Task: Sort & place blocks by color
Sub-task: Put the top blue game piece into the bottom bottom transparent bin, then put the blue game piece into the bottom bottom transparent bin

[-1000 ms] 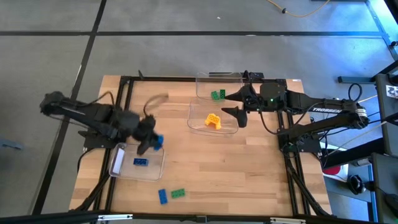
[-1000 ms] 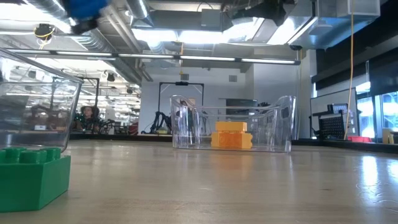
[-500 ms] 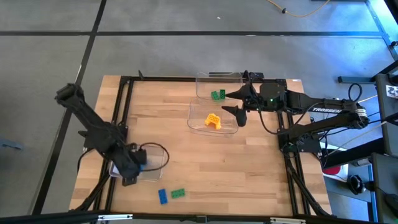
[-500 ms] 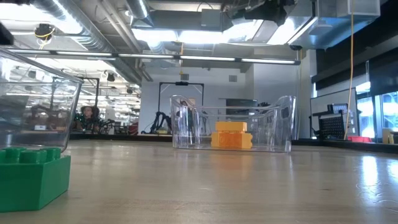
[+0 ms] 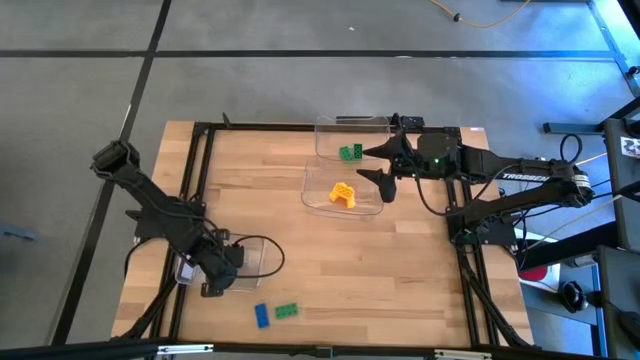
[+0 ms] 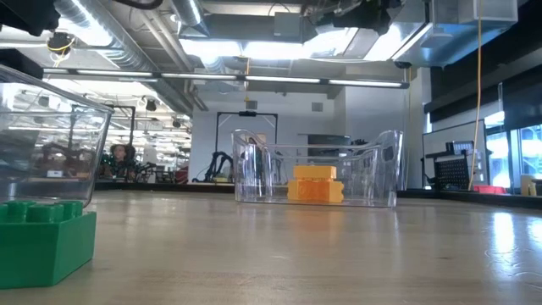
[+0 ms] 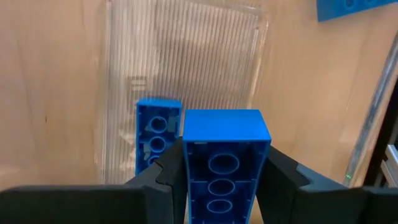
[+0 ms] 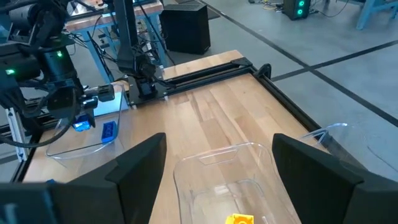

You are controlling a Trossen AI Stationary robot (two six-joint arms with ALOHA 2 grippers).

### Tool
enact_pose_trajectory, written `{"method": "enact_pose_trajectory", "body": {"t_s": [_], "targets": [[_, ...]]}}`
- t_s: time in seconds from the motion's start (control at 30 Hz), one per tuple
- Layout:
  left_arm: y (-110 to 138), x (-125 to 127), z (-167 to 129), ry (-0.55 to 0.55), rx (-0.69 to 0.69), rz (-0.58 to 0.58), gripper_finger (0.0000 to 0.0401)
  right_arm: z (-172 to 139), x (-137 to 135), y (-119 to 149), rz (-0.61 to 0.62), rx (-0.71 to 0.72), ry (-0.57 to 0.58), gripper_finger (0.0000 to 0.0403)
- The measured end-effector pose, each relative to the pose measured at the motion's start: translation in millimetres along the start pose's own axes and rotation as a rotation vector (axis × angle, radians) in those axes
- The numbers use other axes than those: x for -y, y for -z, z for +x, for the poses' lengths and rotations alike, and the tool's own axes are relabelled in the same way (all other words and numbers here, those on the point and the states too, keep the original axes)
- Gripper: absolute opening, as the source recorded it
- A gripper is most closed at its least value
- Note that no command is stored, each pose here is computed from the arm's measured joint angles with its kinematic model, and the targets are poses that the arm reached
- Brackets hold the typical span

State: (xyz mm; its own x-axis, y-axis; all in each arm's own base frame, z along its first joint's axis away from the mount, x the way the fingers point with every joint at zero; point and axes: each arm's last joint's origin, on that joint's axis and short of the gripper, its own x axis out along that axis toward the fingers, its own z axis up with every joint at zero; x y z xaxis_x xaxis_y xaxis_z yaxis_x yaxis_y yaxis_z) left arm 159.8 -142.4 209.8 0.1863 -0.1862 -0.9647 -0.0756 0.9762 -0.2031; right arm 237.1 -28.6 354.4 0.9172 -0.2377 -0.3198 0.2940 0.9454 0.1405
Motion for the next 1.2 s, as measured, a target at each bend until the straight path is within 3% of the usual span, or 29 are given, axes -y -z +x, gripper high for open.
{"method": "enact_pose_trajectory", "body": {"t_s": [0.47,0.8,1.03,1.2], "targets": [[0,0,0,0.024,-0.017,0.043,0.0125,0,1,0,0.003,0.004,0.021,0.0294],[-4,-3,0,0.023,-0.019,-0.050,0.0237,0,1,0,0.003,0.004,0.022,0.0294],[-12,-12,-3,0.098,-0.077,-0.111,0.0267,0,1,0,0.010,0.005,0.022,0.0294],[-15,-21,-14,0.124,-0.026,-0.134,0.0270,0,1,0,0.010,0.005,0.022,0.0294]]}}
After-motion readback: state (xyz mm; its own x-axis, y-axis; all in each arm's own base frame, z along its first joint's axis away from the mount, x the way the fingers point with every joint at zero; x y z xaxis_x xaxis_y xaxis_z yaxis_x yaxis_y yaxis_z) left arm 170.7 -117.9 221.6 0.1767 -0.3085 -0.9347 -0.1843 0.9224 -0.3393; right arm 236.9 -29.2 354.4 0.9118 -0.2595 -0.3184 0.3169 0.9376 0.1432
